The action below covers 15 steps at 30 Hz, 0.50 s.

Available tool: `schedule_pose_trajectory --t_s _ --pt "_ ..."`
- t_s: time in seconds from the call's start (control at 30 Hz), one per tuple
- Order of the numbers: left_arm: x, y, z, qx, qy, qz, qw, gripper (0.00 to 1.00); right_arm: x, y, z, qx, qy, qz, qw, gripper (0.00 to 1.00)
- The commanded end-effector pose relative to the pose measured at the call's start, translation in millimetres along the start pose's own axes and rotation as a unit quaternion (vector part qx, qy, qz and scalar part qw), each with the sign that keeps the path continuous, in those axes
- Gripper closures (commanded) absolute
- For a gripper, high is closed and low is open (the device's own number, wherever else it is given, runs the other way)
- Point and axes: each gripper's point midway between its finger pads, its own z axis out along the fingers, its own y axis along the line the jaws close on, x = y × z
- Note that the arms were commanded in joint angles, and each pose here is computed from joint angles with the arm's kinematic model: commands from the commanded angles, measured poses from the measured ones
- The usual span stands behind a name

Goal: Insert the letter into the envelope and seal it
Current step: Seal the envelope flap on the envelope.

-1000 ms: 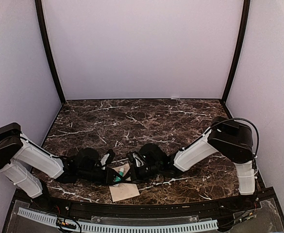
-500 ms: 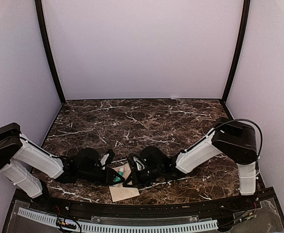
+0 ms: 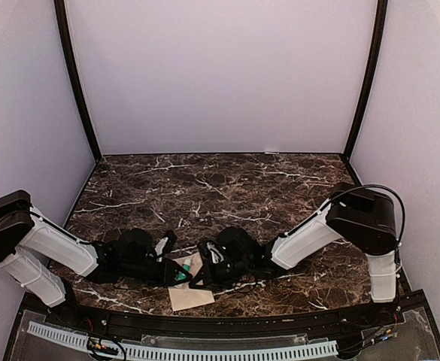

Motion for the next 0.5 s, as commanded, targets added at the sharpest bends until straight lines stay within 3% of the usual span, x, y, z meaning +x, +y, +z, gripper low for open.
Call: schedule_pose_trajectory --t_s 0.0,0.47 --pt "16.8 26.9 -2.9 -0.05 0.024 -0.009 0.998 1.0 -12.0 -28.9 8.9 0.043 -0.027 0.022 0.998 1.0" --pt "19.3 29.1 -2.9 -0.049 0.025 -0.014 0.998 1.0 -27.9 -25.7 8.1 0.058 -0.038 0.01 0.998 1.0"
